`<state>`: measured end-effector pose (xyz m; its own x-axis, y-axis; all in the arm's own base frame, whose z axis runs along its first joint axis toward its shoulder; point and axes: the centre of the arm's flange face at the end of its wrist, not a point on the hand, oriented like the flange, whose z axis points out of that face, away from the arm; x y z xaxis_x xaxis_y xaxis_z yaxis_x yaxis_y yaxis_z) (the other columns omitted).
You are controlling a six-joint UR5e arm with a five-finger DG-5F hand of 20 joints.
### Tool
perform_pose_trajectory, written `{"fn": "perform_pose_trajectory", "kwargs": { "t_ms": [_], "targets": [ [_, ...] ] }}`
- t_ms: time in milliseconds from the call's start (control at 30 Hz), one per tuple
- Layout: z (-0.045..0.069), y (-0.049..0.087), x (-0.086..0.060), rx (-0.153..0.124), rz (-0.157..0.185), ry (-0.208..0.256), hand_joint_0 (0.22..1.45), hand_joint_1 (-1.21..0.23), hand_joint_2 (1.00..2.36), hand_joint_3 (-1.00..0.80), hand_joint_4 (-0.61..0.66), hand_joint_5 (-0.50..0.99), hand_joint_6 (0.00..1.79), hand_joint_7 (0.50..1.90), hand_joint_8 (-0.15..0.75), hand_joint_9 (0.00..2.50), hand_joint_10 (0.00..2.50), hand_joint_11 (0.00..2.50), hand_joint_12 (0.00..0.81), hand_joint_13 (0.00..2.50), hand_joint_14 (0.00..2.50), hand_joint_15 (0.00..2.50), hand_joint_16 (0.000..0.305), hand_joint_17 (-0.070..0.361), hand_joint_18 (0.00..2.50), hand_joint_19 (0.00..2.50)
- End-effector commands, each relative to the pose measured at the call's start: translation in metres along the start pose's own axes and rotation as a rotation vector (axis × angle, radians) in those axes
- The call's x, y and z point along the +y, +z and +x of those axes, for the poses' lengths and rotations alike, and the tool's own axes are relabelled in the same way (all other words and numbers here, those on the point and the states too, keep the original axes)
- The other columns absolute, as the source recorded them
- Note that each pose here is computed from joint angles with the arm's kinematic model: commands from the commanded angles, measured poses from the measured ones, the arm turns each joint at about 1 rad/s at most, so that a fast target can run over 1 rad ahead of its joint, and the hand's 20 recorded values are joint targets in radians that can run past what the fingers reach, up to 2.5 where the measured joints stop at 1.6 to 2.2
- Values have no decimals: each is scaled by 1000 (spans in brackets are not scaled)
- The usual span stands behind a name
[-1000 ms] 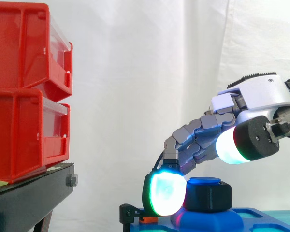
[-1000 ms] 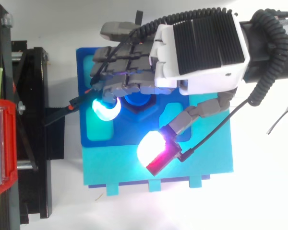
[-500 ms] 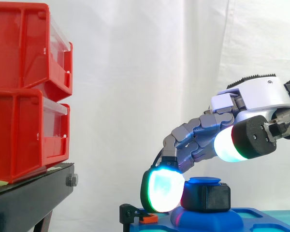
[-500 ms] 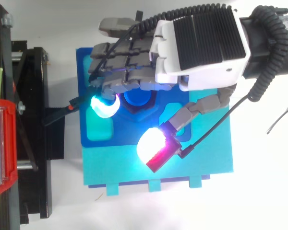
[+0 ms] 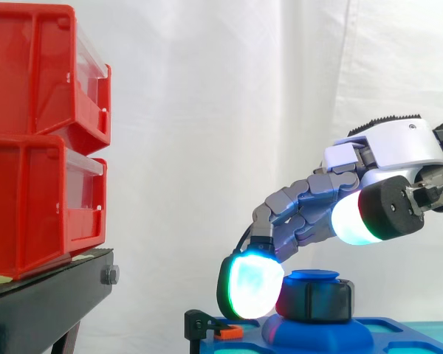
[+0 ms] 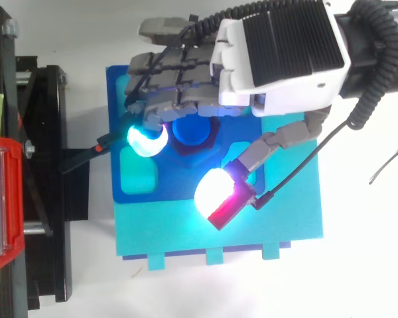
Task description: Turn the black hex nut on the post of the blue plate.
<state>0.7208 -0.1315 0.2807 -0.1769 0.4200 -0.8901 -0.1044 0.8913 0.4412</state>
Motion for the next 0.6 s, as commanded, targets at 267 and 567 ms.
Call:
{"fn": "perform_pose_trajectory", "kwargs": {
  "t_ms": [267, 567],
  "targets": [
    [-4, -4, -9, -4, -2, -1, 493, -342, 1000, -500, 216, -184, 503, 872, 278, 393, 2, 38, 377, 254, 0, 0, 54, 121, 12, 70],
    [-6, -5, -12, -6, -6, -2, 493, -342, 1000, -500, 217, -184, 503, 872, 278, 393, 0, 40, 378, 257, 0, 0, 54, 121, 12, 73]
  ]
}}
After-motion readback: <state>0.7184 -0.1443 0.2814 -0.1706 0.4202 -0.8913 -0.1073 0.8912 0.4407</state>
